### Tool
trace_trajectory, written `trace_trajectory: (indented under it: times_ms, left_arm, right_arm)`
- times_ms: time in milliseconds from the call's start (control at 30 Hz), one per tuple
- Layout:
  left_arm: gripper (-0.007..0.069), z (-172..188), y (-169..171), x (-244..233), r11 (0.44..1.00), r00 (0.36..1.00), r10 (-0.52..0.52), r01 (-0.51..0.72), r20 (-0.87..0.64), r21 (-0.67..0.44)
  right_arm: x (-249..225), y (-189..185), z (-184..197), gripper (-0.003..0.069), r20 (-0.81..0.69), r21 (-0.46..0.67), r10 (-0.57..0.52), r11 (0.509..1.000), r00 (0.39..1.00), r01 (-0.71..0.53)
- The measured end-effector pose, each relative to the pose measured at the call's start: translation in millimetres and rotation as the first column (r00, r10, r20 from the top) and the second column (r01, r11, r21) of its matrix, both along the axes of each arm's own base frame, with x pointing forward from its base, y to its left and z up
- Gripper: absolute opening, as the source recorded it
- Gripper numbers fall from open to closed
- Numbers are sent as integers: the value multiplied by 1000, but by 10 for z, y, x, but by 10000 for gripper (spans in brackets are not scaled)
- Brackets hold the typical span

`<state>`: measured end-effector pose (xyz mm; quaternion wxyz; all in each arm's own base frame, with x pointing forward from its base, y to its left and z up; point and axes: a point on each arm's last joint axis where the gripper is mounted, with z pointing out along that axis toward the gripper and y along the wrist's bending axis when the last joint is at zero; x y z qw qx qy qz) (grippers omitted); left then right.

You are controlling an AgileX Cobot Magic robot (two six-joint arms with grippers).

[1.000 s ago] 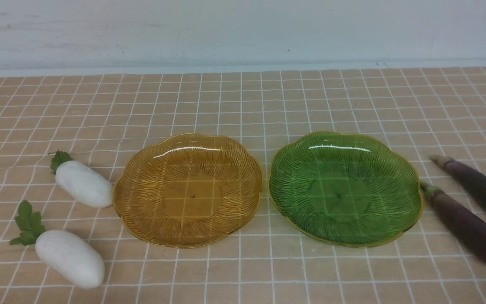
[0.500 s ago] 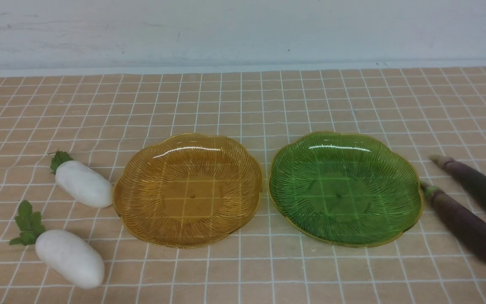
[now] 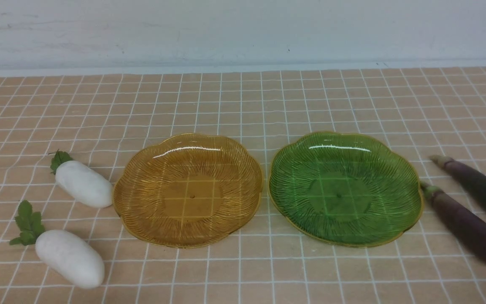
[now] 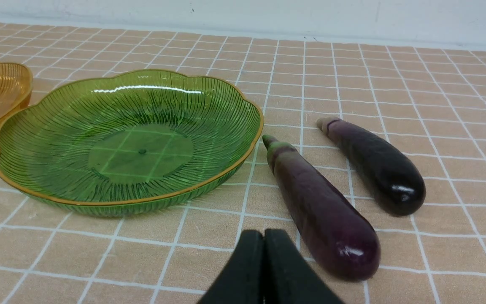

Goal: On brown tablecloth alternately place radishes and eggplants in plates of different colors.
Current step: 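Put the eggplants into the green plate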

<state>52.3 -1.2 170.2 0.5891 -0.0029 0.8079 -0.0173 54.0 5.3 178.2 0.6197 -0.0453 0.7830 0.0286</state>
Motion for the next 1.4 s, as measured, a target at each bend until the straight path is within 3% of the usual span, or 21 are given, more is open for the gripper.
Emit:
trace_trajectory:
  times_ms: [100,133,167,200,267,367,433,500,567,633,700,733,833,900,1033,1133,1200,1400]
  left_arm:
    - [-3,0,0,0,1000,1000,0,0,0,0]
    - [-3,0,0,0,1000,1000,0,0,0,0]
    - [-3,0,0,0,1000,1000,0,0,0,0]
    - [-3,0,0,0,1000,1000,0,0,0,0]
    - [-3,0,0,0,1000,1000,0,0,0,0]
    - [-3,0,0,0,1000,1000,0,0,0,0]
    - [-3,0,0,0,1000,1000,0,0,0,0]
    - [-3,0,0,0,1000,1000,0,0,0,0]
    - [-3,0,0,0,1000,1000,0,0,0,0]
    - [-3,0,0,0,1000,1000,0,0,0,0]
    - [-3,0,0,0,1000,1000,0,0,0,0]
    - [-3,0,0,0,1000,1000,0,0,0,0]
    - [-3,0,0,0,1000,1000,0,0,0,0]
    - [-3,0,0,0,1000,1000,0,0,0,0]
    - [-3,0,0,0,1000,1000,0,0,0,0]
    - [-3,0,0,0,1000,1000,0,0,0,0]
    - [-3,0,0,0,1000,1000,0,0,0,0]
    - [-3,0,0,0,1000,1000,0,0,0,0]
  right_arm:
    - [4,12,14,-15,13,75,-4,997,1000,3]
    - [6,30,29,-15,29,193,51,980,998,-56]
    - [8,46,50,-15,19,338,-23,941,1000,15]
    - [8,61,66,-15,12,458,-29,889,1000,20]
    - [6,92,97,-15,-25,714,-34,699,999,42]
    - [5,112,127,-15,-47,854,-24,518,999,53]
    - [9,102,155,-15,-33,886,-39,461,999,47]
    - [9,90,204,-15,0,881,-51,473,999,24]
    - [-35,78,494,-15,122,818,-56,571,991,-69]
    - [-109,54,925,-15,282,675,-60,721,957,-154]
    - [-89,63,1280,-14,334,524,-31,837,942,-158]
    - [-37,86,1397,-14,308,456,1,877,951,-149]
    - [425,188,1380,-14,-33,275,96,958,995,-83]
    - [777,221,1288,-13,-277,219,92,975,956,-30]
    - [1272,219,1303,-8,-480,129,27,991,877,40]
    - [1760,189,1273,26,-614,-14,-60,998,787,65]
    - [2013,171,1181,83,-684,-96,-108,994,721,57]
    - [2641,203,426,354,-897,-202,-184,979,402,-3]
